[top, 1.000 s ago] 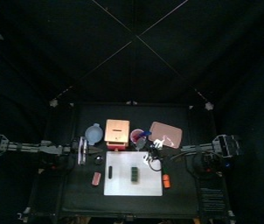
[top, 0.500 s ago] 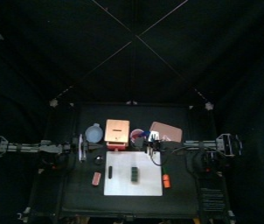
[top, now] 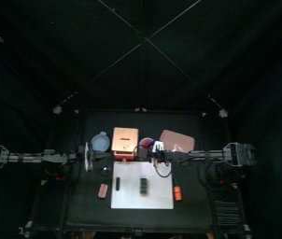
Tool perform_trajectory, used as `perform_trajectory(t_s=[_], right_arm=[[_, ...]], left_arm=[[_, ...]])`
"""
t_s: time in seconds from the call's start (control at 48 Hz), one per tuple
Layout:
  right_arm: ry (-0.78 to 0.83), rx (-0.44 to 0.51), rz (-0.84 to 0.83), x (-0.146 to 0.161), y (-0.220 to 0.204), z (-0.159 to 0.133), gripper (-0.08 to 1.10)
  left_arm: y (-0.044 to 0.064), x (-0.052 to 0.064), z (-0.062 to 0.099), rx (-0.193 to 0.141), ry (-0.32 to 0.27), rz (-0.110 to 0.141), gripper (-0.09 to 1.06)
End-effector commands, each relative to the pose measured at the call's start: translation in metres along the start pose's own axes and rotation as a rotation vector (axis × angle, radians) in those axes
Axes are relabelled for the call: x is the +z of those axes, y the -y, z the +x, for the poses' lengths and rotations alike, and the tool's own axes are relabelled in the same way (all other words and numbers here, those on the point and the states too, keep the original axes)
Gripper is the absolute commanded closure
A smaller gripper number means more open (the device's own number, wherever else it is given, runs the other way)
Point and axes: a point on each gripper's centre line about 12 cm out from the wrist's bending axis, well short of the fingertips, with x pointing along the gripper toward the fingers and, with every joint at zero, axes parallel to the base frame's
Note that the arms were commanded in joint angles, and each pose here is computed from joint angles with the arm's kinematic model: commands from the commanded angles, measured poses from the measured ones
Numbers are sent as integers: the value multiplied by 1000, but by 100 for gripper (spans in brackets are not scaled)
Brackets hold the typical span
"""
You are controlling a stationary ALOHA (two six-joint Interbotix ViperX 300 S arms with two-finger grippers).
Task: Place sushi on board then cut the sushi with the knife then place the pieces on the plate
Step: Pick knife at handle with right hand
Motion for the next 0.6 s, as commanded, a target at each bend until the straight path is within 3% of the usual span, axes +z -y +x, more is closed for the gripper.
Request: perform_trajectory(t_s=[0.021,0.396,0.604], right_arm=[[33,-7,21,7,8,-5,41],[36,-52,37,10,24,-3,53],[98,-97,36,19,38,-24,63]], left_arm=[[0,12,4,2,34,1,96],[0,9,4,3,26,-2,96],[-1,8,3,6,27,0,96]])
